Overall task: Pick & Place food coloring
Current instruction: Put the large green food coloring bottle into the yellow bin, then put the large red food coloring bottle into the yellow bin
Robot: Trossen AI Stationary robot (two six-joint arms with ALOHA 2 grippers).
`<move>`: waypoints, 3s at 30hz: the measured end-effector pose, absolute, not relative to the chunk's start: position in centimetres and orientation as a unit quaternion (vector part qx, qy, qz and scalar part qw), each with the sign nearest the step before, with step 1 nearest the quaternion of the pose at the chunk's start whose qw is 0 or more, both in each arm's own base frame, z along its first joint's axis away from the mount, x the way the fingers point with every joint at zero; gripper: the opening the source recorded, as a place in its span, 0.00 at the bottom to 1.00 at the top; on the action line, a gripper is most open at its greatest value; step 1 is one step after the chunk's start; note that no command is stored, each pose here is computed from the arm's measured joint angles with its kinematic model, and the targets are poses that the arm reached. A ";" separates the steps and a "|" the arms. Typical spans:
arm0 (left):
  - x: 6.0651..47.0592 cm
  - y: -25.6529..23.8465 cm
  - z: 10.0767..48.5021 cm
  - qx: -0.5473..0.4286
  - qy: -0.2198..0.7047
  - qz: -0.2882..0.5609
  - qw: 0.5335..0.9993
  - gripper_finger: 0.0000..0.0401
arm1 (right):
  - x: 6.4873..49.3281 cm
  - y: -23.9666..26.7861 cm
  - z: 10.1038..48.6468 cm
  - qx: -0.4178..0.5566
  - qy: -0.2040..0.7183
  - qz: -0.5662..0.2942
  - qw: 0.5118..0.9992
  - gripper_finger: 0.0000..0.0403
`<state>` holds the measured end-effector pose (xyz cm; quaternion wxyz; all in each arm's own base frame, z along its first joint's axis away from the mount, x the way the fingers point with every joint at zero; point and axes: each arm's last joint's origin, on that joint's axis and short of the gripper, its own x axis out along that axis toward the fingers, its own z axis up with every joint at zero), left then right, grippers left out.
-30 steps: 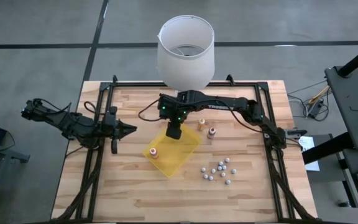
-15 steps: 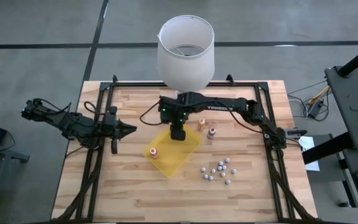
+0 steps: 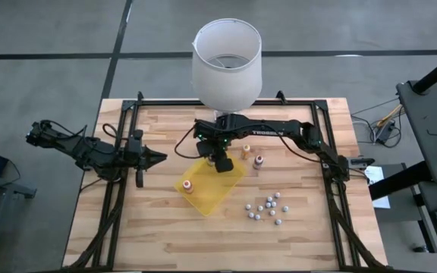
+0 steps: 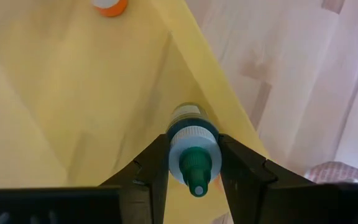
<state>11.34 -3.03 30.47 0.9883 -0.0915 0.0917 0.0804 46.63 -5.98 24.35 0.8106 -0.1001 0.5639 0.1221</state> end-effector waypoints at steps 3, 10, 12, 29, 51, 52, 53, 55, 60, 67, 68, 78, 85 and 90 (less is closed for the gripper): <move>11.3 -3.0 30.5 -0.091 0.091 0.083 0.988 0.00 | 46.6 -6.0 24.3 -0.109 0.563 0.128 0.809 0.27; 11.3 -3.0 30.5 -0.091 0.091 0.084 0.988 0.00 | 46.6 -6.0 24.2 -0.116 0.562 0.130 0.809 0.27; 11.3 -3.0 30.5 -0.091 0.091 0.084 0.988 0.00 | 46.7 -6.0 24.2 -0.115 0.560 0.127 0.811 0.27; 11.9 -3.2 30.2 -0.090 0.103 0.091 0.986 0.00 | 46.6 -6.1 22.5 -0.111 0.573 0.115 0.804 0.27; 12.0 -3.2 30.1 -0.097 0.104 0.093 0.985 0.00 | 46.6 -6.2 22.6 -0.115 0.573 0.102 0.805 0.40; 12.0 -3.2 30.1 -0.097 0.104 0.093 0.985 0.00 | 46.6 -6.2 22.6 -0.115 0.573 0.102 0.805 0.41; 12.0 -3.2 30.1 -0.097 0.104 0.093 0.985 0.00 | 46.7 -6.2 22.6 -0.116 0.572 0.101 0.806 0.41; 12.0 -3.2 30.1 -0.098 0.104 0.093 0.985 0.00 | 46.7 -6.2 22.6 -0.116 0.570 0.101 0.807 0.42; 12.0 -3.2 30.1 -0.098 0.103 0.093 0.985 0.00 | 46.8 -6.3 23.0 -0.118 0.564 0.099 0.812 0.42; 12.0 -3.2 30.1 -0.098 0.104 0.093 0.985 0.00 | 47.1 -6.4 24.2 -0.121 0.548 0.095 0.822 0.42; 12.0 -3.2 30.1 -0.098 0.104 0.093 0.985 0.00 | 47.1 -6.4 24.3 -0.121 0.546 0.094 0.823 0.42; 12.0 -3.2 30.1 -0.100 0.103 0.093 0.985 0.00 | 46.7 -6.4 27.2 -0.094 0.549 0.062 0.828 0.42; 12.0 -3.2 30.1 -0.100 0.103 0.093 0.985 0.00 | 44.6 -5.5 30.2 -0.047 0.557 0.064 0.827 0.42; 12.0 -3.3 30.2 -0.101 0.101 0.093 0.985 0.00 | 43.3 -4.6 31.9 -0.011 0.557 0.052 0.829 0.42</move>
